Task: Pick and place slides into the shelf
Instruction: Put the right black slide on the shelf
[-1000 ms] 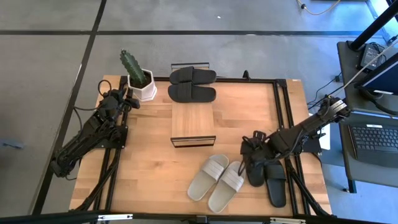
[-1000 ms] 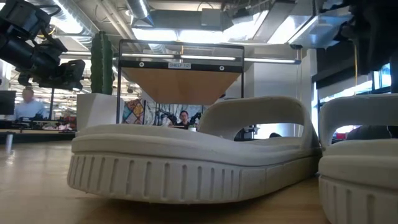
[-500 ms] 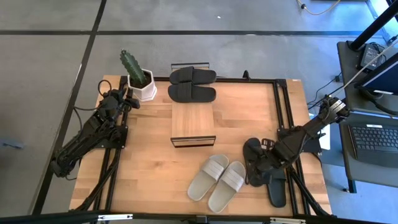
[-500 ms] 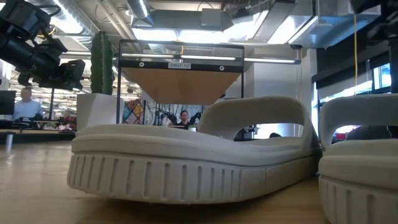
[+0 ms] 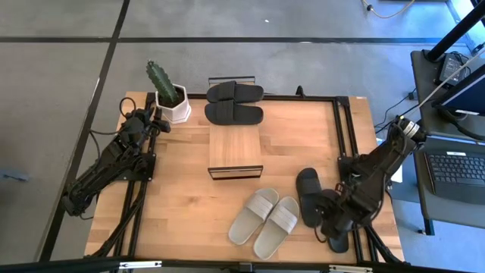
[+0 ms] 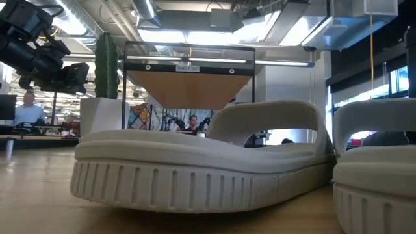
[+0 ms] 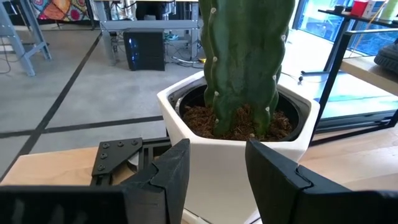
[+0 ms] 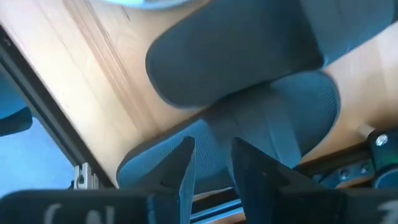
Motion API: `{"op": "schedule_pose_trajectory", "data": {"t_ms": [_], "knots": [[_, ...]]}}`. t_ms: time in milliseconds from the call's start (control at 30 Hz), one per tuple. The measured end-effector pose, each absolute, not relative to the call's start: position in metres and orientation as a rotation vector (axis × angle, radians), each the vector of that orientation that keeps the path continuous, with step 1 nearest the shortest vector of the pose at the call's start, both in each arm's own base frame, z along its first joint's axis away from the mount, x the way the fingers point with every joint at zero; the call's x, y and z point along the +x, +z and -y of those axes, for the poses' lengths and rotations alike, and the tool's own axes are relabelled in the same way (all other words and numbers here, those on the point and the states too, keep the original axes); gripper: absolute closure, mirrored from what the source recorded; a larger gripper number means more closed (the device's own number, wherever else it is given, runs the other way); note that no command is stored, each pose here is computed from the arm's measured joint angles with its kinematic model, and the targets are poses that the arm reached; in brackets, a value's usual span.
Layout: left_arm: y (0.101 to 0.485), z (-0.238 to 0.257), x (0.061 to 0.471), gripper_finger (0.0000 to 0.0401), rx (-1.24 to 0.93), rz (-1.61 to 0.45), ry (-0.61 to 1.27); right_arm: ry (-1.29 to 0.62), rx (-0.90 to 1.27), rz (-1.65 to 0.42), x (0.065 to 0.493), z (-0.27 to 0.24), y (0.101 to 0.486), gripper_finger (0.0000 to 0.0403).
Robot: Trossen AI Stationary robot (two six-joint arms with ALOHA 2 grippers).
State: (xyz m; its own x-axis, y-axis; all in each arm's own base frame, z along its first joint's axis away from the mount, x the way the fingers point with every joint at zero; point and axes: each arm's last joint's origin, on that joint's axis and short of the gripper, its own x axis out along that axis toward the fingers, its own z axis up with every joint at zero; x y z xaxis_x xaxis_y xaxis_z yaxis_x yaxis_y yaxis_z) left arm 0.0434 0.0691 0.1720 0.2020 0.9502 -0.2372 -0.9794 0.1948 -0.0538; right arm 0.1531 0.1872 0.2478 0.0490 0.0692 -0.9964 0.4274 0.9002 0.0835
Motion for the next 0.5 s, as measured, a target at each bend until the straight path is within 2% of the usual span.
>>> {"op": "schedule_pose_trajectory", "data": {"t_ms": [500], "knots": [[0.172,-0.069,0.043,0.0254,-0.209,-0.164,1.361,-0.348,0.204,-1.596,0.144,-0.225,0.202,0.0328]]}}
